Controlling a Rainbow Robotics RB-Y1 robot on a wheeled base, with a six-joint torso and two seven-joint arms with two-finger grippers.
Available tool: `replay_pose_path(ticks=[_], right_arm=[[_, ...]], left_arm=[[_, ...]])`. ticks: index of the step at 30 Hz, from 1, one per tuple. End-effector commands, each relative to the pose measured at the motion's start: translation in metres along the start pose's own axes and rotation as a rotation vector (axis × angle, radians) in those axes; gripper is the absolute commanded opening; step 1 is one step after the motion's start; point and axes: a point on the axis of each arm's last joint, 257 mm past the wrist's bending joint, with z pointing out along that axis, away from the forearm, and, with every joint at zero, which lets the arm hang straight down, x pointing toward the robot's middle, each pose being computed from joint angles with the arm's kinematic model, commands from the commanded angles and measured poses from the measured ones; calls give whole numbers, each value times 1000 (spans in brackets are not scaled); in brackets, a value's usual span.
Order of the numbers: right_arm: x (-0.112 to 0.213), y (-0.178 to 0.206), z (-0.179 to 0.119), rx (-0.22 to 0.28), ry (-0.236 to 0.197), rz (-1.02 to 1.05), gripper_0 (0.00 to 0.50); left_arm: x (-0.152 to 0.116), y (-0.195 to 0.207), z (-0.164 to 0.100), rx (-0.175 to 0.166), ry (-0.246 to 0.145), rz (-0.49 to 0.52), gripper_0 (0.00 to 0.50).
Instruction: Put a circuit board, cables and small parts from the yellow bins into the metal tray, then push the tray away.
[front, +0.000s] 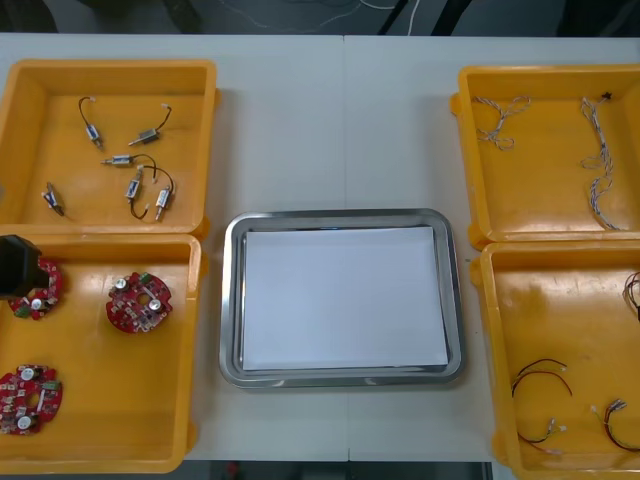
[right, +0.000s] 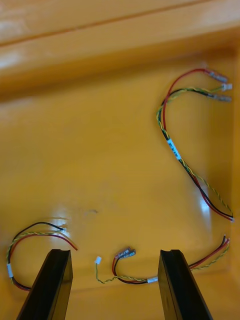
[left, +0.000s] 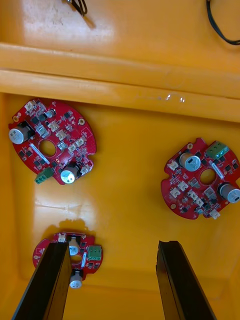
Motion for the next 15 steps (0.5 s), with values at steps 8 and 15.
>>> replay_pose_path(ticks=[8,15], right_arm=[[26,-22,8,26,-15,131,500],[35,-21,19,13,-27,176,500]], left_arm=[[15,25,-11,-42,-54,-15,500],[17,24,-17,-39,-80,-129,500]])
